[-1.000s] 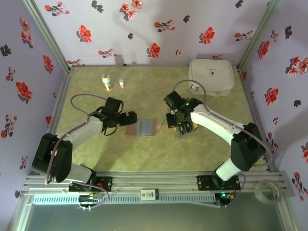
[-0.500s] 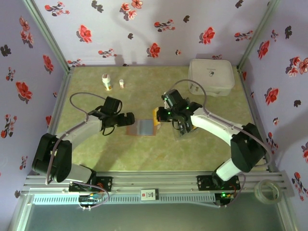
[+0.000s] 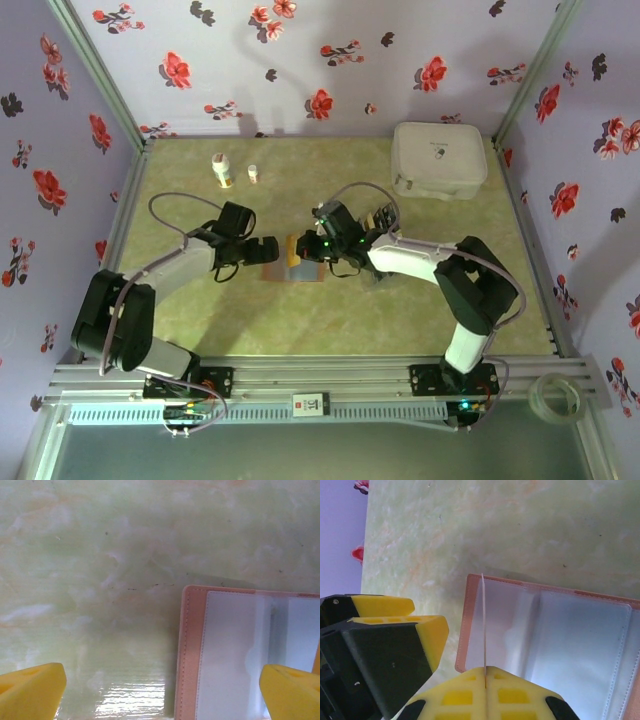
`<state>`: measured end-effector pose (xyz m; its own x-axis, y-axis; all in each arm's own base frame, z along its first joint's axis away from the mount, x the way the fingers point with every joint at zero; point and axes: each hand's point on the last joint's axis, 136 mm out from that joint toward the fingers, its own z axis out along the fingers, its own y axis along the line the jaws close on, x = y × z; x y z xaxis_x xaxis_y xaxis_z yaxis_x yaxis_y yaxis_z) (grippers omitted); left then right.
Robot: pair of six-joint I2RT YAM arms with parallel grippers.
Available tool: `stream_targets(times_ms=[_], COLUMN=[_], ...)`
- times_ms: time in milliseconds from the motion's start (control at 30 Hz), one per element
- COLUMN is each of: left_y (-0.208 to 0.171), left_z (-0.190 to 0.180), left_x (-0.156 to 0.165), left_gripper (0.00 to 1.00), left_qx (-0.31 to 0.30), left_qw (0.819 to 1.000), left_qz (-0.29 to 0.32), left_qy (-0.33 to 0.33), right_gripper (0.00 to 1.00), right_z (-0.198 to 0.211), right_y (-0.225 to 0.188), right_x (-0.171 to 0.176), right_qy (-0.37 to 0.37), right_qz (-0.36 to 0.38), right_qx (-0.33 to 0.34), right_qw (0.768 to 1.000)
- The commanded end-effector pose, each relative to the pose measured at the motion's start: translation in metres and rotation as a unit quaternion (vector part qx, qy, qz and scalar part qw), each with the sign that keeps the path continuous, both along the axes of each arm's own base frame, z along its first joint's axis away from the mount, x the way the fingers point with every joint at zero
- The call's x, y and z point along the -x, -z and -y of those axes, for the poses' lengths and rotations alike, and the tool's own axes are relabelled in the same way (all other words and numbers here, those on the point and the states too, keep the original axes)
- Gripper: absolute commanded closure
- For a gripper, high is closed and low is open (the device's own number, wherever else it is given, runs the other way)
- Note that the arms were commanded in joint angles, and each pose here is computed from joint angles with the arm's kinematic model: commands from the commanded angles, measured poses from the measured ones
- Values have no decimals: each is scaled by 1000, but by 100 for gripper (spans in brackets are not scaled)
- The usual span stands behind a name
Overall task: Put the credit cards into the card holder
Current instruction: Insert the credit card into the card slot.
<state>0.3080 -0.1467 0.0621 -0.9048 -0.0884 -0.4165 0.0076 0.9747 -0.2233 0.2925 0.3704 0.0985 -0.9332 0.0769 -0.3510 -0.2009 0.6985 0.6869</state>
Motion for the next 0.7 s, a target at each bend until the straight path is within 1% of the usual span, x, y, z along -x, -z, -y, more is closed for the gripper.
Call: stream_targets(times_ms=[0,333,667], left_y=[3,10,18], left_z=[-2,4,5], left_x=[0,1,11], left_gripper=[0,0,0], left_qx=[-21,-44,-69], left_qw=[1000,999,997], left_qz=[-8,-13,-19], left_qy=[11,27,36], right_gripper=[100,100,100], right_z=[0,3,18], right_y=[11,30,38], right_x=[2,3,3], right_qy=[3,0,7], right_qz=[-5,-15,-22], right_qx=[-1,12,10], right_qw=[1000,1000,1000])
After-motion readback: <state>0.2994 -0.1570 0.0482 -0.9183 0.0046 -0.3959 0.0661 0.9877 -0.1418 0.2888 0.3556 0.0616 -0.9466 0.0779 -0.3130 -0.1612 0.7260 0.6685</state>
